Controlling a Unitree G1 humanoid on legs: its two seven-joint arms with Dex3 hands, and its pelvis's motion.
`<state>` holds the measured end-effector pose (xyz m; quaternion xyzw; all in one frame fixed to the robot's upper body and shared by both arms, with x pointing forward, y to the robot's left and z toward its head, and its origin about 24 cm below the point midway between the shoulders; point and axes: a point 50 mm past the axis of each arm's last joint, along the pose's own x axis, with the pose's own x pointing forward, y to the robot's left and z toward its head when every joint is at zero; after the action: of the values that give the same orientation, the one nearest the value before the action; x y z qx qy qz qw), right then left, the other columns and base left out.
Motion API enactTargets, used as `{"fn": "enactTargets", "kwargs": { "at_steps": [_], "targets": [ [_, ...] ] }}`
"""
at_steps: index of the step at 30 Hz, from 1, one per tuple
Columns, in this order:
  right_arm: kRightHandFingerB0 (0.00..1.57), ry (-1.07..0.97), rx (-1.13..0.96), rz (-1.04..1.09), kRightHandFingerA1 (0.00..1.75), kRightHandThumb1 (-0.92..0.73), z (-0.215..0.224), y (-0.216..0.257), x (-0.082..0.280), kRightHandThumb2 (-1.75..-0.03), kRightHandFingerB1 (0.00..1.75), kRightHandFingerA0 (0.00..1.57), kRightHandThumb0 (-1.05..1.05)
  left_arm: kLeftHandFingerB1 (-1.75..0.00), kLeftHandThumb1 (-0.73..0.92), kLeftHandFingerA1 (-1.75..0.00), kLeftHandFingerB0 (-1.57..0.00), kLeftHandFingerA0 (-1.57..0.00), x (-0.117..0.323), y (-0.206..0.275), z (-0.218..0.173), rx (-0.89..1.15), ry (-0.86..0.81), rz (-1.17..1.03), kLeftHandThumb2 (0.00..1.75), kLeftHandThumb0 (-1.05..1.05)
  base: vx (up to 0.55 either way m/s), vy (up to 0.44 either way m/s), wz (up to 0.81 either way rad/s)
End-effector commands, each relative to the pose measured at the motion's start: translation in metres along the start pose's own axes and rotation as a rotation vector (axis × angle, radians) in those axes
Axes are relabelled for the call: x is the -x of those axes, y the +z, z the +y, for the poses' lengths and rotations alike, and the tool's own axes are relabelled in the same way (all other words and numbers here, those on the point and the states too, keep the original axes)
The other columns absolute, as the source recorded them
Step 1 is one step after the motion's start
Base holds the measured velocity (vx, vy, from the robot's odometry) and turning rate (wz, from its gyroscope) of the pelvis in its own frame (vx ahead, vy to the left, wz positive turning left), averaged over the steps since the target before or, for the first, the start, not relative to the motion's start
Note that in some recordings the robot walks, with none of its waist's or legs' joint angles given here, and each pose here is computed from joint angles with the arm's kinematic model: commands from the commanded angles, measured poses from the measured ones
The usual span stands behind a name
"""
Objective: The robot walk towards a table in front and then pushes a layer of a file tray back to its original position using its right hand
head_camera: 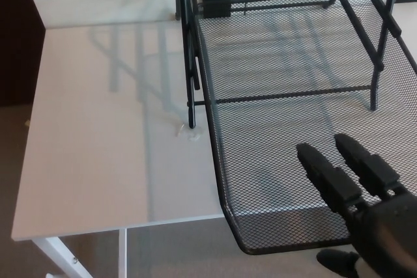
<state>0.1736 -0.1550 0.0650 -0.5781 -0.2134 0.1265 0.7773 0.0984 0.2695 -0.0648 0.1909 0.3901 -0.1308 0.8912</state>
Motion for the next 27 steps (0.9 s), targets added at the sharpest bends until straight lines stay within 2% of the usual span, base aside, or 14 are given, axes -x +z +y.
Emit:
{"fn": "enactTargets", "kwargs": {
  "at_steps": [1,3,4,8,12,13,14,15,16,17,19,26,27],
  "targets": [
    [0.0,-0.141,0.279,-0.08,0.0,-0.48,0.005,0.001,-0.008,-0.55,0.09,0.0,-0.34,-0.39,0.7,-0.42,-0.46,-0.52,0.002,0.003,0.007,-0.106,-0.008,-0.013,0.6,-0.24,0.0,0.0,0.0],
    [0.0,-0.137,0.288,-0.078,0.0,-0.47,0.007,0.002,-0.011,-0.54,0.1,0.0,-0.35,-0.39,0.7,-0.42,-0.46,-0.52,0.002,0.004,0.008,-0.108,-0.008,-0.018,0.6,-0.24,0.0,0.0,0.0],
    [0.0,-0.137,0.294,-0.084,0.04,-0.23,0.009,0.003,-0.016,-0.6,0.09,0.0,-0.45,-0.39,0.7,-0.42,-0.46,-0.53,0.001,0.006,0.009,-0.115,-0.008,-0.026,0.6,-0.24,0.0,0.0,0.0],
    [0.0,-0.136,0.307,-0.103,0.0,-0.26,0.011,0.004,-0.024,-0.6,0.05,0.0,-0.5,-0.39,0.7,-0.42,-0.45,-0.53,0.0,0.008,0.01,-0.116,-0.007,-0.026,0.6,-0.25,0.0,0.0,0.0],
    [0.0,-0.135,0.323,-0.11,0.03,-0.26,0.014,0.003,-0.031,-0.62,0.09,0.0,-0.48,-0.39,0.7,-0.43,-0.45,-0.52,-0.002,0.009,0.011,-0.095,-0.009,-0.04,0.6,-0.23,0.0,0.0,0.0],
    [0.0,-0.117,0.34,-0.108,0.0,-0.4,0.017,0.001,-0.034,-0.68,0.13,0.0,-0.41,-0.39,0.7,-0.42,-0.46,-0.53,-0.002,0.011,0.01,-0.1,-0.008,-0.041,0.6,-0.24,0.0,0.0,0.0],
    [0.0,-0.115,0.344,-0.108,0.11,-0.25,0.019,0.0,-0.036,-0.65,0.18,0.0,-0.42,-0.39,0.7,-0.42,-0.47,-0.53,-0.002,0.011,0.01,-0.098,-0.006,-0.042,0.6,-0.24,0.0,0.0,0.0],
    [0.0,-0.116,0.347,-0.109,0.11,-0.25,0.02,0.0,-0.037,-0.65,0.18,0.0,-0.42,-0.39,0.7,-0.42,-0.47,-0.53,-0.002,0.011,0.01,-0.097,-0.005,-0.043,0.6,-0.24,0.0,0.0,0.0],
    [0.0,-0.114,0.353,-0.109,0.02,-0.46,0.021,-0.001,-0.037,-0.54,0.24,0.0,-0.36,-0.39,0.7,-0.42,-0.47,-0.53,-0.001,0.01,0.011,-0.095,-0.005,-0.04,0.6,-0.24,0.0,0.0,0.0],
    [0.0,-0.116,0.359,-0.109,0.13,-0.24,0.022,-0.002,-0.039,-0.65,0.22,0.0,-0.39,-0.39,0.7,-0.42,-0.47,-0.53,-0.001,0.01,0.01,-0.094,-0.008,-0.041,0.6,-0.24,0.0,0.0,0.0],
    [0.0,-0.101,0.359,-0.108,0.03,-0.26,0.023,-0.004,-0.042,-0.62,0.13,0.0,-0.46,-0.38,0.7,-0.42,-0.47,-0.54,-0.001,0.01,0.01,-0.106,-0.008,-0.042,0.6,-0.24,0.0,0.0,0.0],
    [0.0,-0.101,0.376,-0.097,0.05,-0.26,0.017,-0.006,-0.052,-0.64,0.15,0.0,-0.48,-0.38,0.7,-0.42,-0.47,-0.53,-0.002,0.013,0.011,-0.112,-0.007,-0.052,0.6,-0.24,0.0,0.0,0.0],
    [0.0,-0.113,0.371,-0.102,0.01,-0.48,0.014,-0.005,-0.055,-0.55,0.24,0.0,-0.4,-0.39,0.7,-0.42,-0.47,-0.53,-0.002,0.013,0.011,-0.102,-0.007,-0.047,0.6,-0.24,0.0,0.0,0.0]
  ]
}}
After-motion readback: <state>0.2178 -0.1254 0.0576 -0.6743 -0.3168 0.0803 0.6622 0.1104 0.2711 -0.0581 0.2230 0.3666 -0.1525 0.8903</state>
